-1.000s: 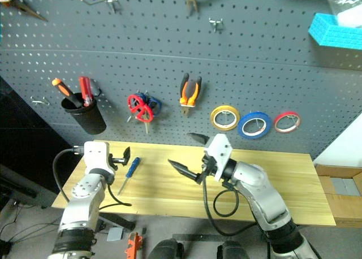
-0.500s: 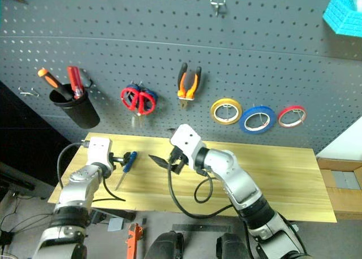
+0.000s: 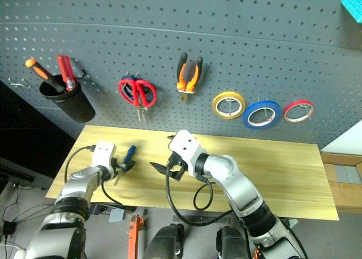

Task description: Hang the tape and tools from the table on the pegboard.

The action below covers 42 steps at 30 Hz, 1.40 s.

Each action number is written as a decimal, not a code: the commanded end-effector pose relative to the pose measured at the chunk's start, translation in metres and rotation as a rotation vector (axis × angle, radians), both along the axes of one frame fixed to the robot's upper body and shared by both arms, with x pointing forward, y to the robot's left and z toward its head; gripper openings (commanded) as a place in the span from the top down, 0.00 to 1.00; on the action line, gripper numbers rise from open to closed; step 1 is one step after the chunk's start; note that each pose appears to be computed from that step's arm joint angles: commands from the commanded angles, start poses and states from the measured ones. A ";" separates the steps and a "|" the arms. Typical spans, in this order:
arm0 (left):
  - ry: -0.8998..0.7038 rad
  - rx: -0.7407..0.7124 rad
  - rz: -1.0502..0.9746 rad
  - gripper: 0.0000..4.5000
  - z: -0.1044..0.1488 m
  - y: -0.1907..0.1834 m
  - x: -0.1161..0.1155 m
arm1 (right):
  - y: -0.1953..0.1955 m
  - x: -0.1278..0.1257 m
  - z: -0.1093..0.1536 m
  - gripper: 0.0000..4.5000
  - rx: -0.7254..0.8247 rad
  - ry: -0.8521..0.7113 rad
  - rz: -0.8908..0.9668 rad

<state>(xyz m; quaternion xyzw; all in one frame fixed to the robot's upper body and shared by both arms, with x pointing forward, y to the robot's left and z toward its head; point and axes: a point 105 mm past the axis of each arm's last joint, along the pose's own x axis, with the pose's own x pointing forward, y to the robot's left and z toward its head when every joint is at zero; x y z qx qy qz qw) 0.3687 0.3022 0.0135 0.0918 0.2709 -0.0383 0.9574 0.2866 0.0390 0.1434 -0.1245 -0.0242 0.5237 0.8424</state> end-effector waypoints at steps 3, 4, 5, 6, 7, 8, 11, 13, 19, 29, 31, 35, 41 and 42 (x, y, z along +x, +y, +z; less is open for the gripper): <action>-0.035 0.029 -0.002 0.28 0.012 0.006 0.007 | 0.002 -0.011 0.008 0.00 0.022 -0.021 0.024; -0.039 0.024 -0.008 0.35 0.013 0.004 0.008 | 0.002 -0.011 0.008 0.00 0.022 -0.021 0.023; -0.043 0.019 -0.015 0.42 0.014 0.002 0.009 | 0.002 -0.011 0.008 0.00 0.023 -0.023 0.022; -0.046 0.015 -0.020 0.50 0.014 0.000 0.009 | 0.002 -0.010 0.008 0.00 0.024 -0.025 0.020; -0.049 0.011 -0.023 0.58 0.015 -0.001 0.010 | 0.002 -0.009 0.009 0.00 0.026 -0.026 0.018; -0.053 0.007 -0.024 0.65 0.015 -0.002 0.010 | 0.002 -0.008 0.010 0.00 0.028 -0.030 0.015; -0.058 0.003 -0.025 0.88 0.015 -0.005 0.010 | 0.000 -0.006 0.011 0.00 0.030 -0.037 0.010; -0.064 0.006 -0.020 0.89 0.015 -0.005 0.011 | -0.001 -0.004 0.011 0.00 0.028 -0.042 0.006; -0.287 0.005 0.039 0.89 0.048 -0.011 0.021 | -0.022 0.002 0.009 0.00 0.008 -0.068 -0.042; -0.626 -0.006 0.160 0.89 0.098 -0.042 -0.018 | -0.069 -0.013 0.009 0.00 0.106 -0.008 -0.068; -0.675 -0.009 0.184 0.89 0.105 -0.049 -0.030 | -0.075 -0.014 0.019 0.00 0.188 -0.006 -0.081; -0.822 0.022 0.199 0.89 0.135 -0.064 -0.049 | -0.082 -0.009 0.040 0.00 0.326 -0.033 -0.106; -0.971 0.079 0.327 0.89 0.175 -0.057 -0.065 | -0.082 -0.007 0.070 0.00 0.483 -0.075 -0.102; -0.990 0.087 0.368 0.89 0.182 -0.051 -0.065 | -0.081 -0.006 0.074 0.00 0.511 -0.072 -0.101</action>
